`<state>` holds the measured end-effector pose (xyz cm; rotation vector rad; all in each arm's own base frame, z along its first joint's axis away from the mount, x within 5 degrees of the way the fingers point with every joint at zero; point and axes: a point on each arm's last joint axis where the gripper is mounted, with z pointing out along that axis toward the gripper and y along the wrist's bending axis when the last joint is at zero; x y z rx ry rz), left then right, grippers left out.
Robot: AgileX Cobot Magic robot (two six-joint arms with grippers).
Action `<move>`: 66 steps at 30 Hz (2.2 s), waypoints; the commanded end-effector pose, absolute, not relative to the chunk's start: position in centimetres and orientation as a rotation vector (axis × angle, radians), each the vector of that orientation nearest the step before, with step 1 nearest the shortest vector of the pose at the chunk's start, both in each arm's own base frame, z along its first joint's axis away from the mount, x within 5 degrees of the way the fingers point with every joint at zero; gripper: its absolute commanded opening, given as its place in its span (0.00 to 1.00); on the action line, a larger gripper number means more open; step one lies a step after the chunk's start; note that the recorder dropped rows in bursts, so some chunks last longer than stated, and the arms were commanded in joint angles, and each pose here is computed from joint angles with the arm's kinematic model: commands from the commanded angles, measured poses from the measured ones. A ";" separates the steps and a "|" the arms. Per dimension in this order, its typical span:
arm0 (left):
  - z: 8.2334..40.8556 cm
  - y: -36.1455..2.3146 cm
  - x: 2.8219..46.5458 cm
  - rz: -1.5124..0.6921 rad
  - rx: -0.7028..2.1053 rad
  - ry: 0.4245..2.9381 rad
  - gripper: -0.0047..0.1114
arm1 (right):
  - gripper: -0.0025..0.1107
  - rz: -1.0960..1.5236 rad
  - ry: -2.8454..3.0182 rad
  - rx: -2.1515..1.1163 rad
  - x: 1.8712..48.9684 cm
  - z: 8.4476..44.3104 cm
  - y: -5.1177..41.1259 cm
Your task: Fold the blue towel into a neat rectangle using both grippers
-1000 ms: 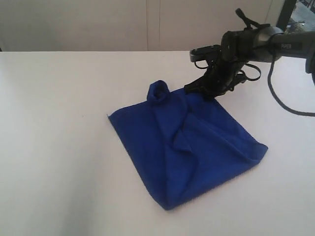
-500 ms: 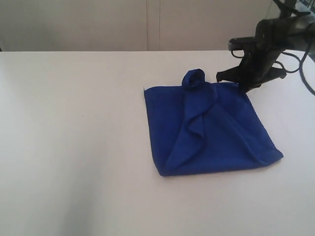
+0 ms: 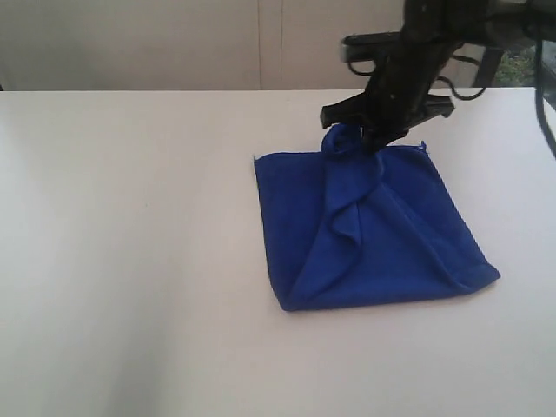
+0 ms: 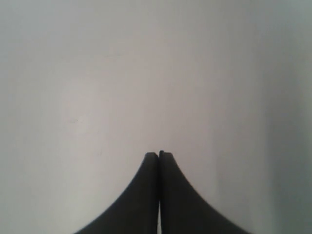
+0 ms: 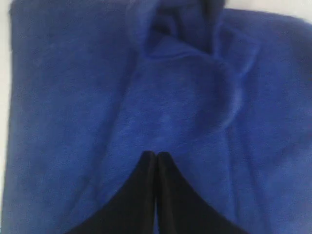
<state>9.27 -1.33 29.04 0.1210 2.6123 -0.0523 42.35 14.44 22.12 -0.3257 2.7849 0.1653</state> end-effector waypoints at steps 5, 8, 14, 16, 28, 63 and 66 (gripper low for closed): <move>28.9 -1.3 9.0 -0.057 0.116 2.625 0.04 | 0.02 0.209 2.823 -0.559 38.7 20.2 21.0; 28.9 -1.3 9.0 -0.057 0.116 2.625 0.04 | 0.02 0.209 2.843 -0.591 37.8 19.1 22.4; 28.9 -1.3 9.0 -0.057 0.116 2.625 0.04 | 0.02 0.203 2.882 -0.638 36.8 16.7 24.4; 28.9 -1.3 9.0 -0.057 0.116 2.625 0.04 | 0.02 0.199 2.893 -0.657 36.5 16.0 25.0; 28.9 -1.3 9.0 -0.057 0.116 2.625 0.04 | 0.02 0.260 2.954 -0.607 36.3 13.5 26.0; 28.9 -1.3 9.0 -0.057 0.116 2.625 0.04 | 0.02 0.574 2.889 -0.527 34.0 13.0 32.0; 28.9 -1.3 9.0 -0.057 0.116 2.625 0.04 | 0.02 0.589 2.850 -0.505 34.5 14.5 31.5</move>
